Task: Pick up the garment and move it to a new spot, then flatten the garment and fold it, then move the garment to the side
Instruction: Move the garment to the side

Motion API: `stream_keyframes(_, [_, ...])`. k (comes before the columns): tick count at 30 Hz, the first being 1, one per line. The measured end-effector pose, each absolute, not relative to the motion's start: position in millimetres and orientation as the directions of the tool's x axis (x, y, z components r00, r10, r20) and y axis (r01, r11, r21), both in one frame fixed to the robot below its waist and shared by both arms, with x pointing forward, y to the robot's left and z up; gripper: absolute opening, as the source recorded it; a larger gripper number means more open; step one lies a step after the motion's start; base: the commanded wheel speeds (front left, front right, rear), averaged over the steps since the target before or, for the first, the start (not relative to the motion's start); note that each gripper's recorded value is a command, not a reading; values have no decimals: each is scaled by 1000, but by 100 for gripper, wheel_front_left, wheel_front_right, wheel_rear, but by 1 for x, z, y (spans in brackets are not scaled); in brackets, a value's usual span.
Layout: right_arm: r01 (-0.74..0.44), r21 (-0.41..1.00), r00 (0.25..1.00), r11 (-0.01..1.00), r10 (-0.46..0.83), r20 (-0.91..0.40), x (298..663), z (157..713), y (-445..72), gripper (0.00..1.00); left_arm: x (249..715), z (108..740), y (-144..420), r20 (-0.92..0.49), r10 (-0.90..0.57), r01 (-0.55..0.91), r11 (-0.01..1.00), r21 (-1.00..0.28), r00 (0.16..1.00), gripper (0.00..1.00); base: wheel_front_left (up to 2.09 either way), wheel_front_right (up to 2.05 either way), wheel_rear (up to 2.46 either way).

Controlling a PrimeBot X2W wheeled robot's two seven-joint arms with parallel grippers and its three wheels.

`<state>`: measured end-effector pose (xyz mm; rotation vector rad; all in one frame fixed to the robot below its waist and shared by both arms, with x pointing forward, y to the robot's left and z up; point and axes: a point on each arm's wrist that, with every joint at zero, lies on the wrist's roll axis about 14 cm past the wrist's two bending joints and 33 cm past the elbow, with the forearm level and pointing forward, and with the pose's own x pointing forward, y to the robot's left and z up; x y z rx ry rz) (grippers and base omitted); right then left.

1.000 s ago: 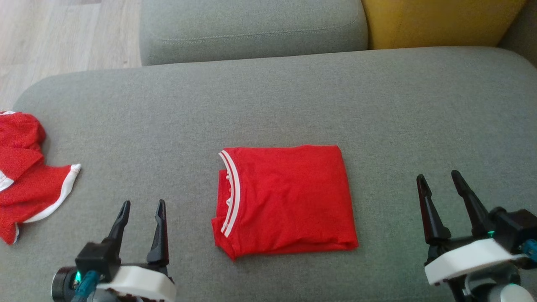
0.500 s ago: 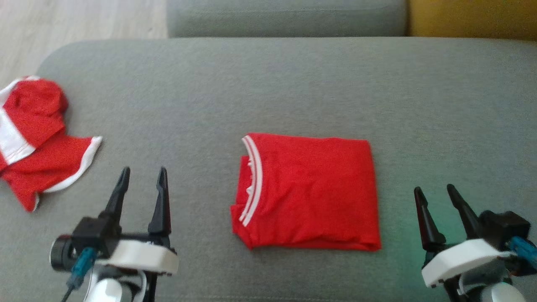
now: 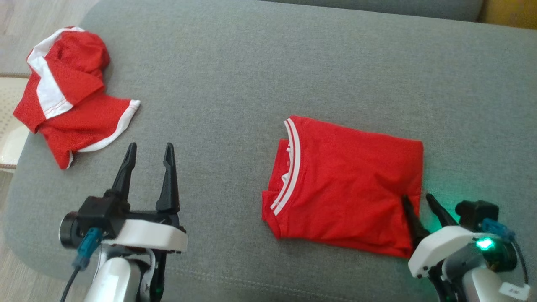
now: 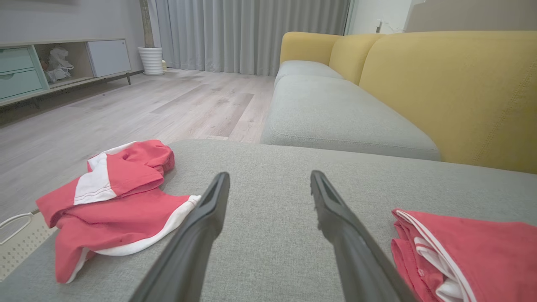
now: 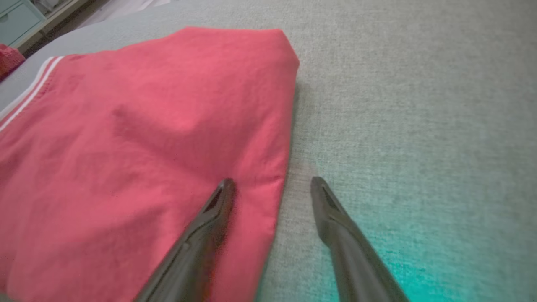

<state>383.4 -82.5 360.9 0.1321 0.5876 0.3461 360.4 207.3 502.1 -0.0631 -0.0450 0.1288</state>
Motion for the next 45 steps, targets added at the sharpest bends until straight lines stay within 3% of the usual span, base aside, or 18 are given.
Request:
stream_keyframes(11, [-288, 239, 758, 927, 373, -535, 382, 366, -80, 0, 374, 500, 191, 44, 71, -68, 995, -68, 997, 100, 0, 0, 0])
stream_keyframes(19, [-294, 160, 809, 942, 334, -483, 405, 391, -107, 0, 398, 502, 163, 65, -27, 31, 997, -74, 998, 100, 0, 0, 0])
stream_keyframes(26, [-217, 33, 857, 976, 206, -472, 420, 407, -173, 0, 420, 499, 124, 75, -143, 150, 985, -88, 987, 100, 0, 0, 0])
stream_keyframes(34, [-33, -99, 908, 995, -12, -419, 461, 439, -272, 0, 451, 490, 83, 91, -262, 271, 957, -105, 961, 100, 0, 0, 0])
stream_keyframes(45, [206, -184, 848, 961, -269, -457, 468, 432, -377, 0, 485, 458, 38, 73, -395, 401, 905, -138, 916, 100, 0, 0, 0])
